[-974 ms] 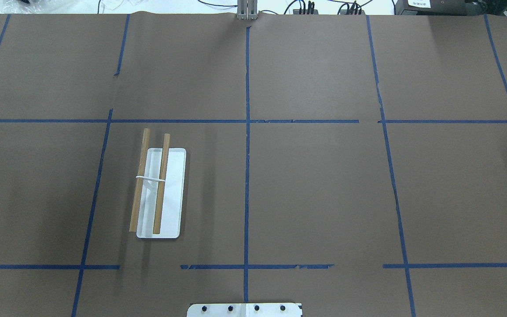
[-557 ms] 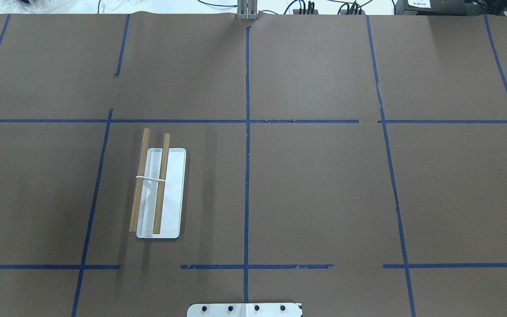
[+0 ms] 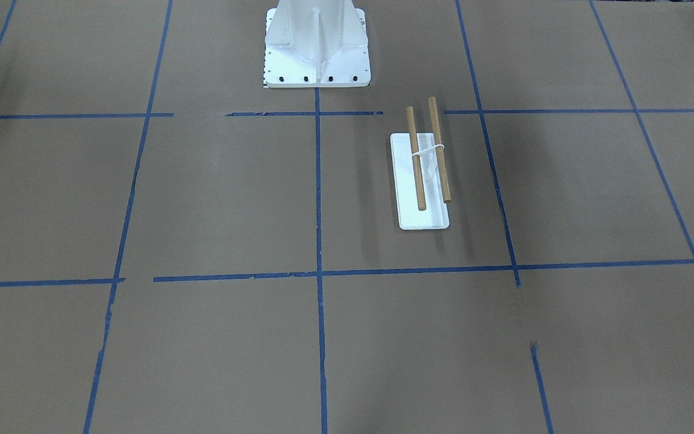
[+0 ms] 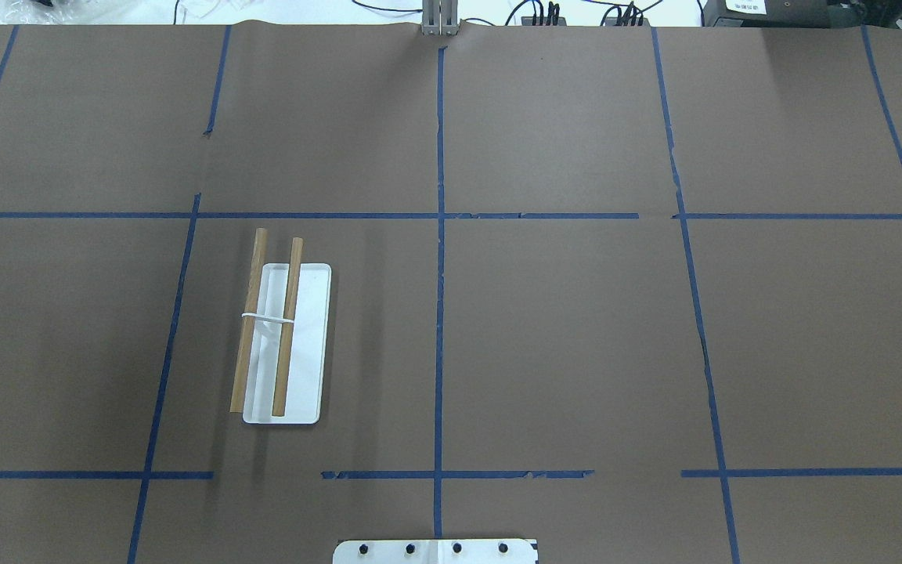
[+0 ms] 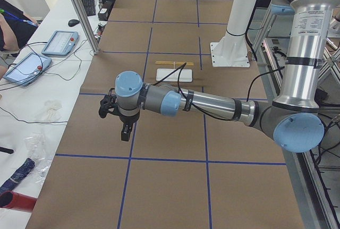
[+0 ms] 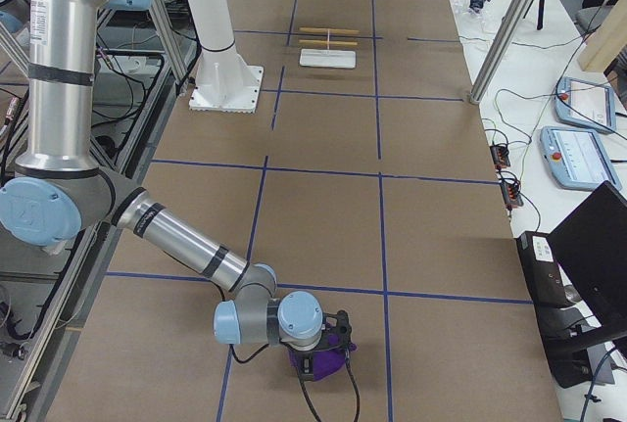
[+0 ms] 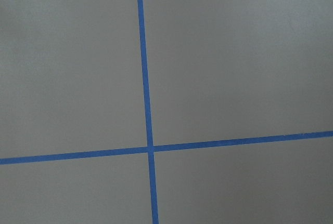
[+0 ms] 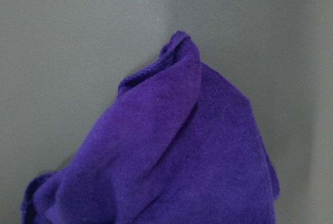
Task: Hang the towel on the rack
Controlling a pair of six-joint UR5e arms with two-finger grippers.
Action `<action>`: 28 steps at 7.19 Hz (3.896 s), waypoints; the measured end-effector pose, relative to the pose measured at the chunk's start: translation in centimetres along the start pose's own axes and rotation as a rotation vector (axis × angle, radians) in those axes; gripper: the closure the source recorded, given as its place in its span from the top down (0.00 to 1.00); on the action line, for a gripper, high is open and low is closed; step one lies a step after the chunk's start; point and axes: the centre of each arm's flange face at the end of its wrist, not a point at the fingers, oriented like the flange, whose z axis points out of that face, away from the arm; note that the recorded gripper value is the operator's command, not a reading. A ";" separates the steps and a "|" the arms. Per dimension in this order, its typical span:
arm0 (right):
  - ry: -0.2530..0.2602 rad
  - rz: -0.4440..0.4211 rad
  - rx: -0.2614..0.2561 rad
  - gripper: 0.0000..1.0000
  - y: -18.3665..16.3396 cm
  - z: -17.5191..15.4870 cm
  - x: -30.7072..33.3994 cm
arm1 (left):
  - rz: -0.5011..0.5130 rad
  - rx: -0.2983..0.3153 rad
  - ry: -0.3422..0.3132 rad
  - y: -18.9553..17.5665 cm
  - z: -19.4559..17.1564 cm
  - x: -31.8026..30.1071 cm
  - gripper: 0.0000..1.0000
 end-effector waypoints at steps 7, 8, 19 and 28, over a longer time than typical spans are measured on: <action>-0.016 -0.049 0.041 0.00 -2.2 -1.4 -1.4 | 0.014 0.013 0.003 -0.7 -0.5 0.7 1.00; -0.042 -0.074 0.083 0.00 -3.6 -3.3 -2.6 | 0.019 0.016 0.004 -1.0 -0.6 0.9 1.00; -0.375 0.047 0.340 0.00 -22.4 -27.8 -63.0 | 0.013 0.225 0.199 -7.3 0.9 17.1 1.00; -0.571 -0.238 0.665 0.00 -6.9 -25.6 -87.9 | -0.534 -0.115 0.619 -4.3 5.2 48.1 1.00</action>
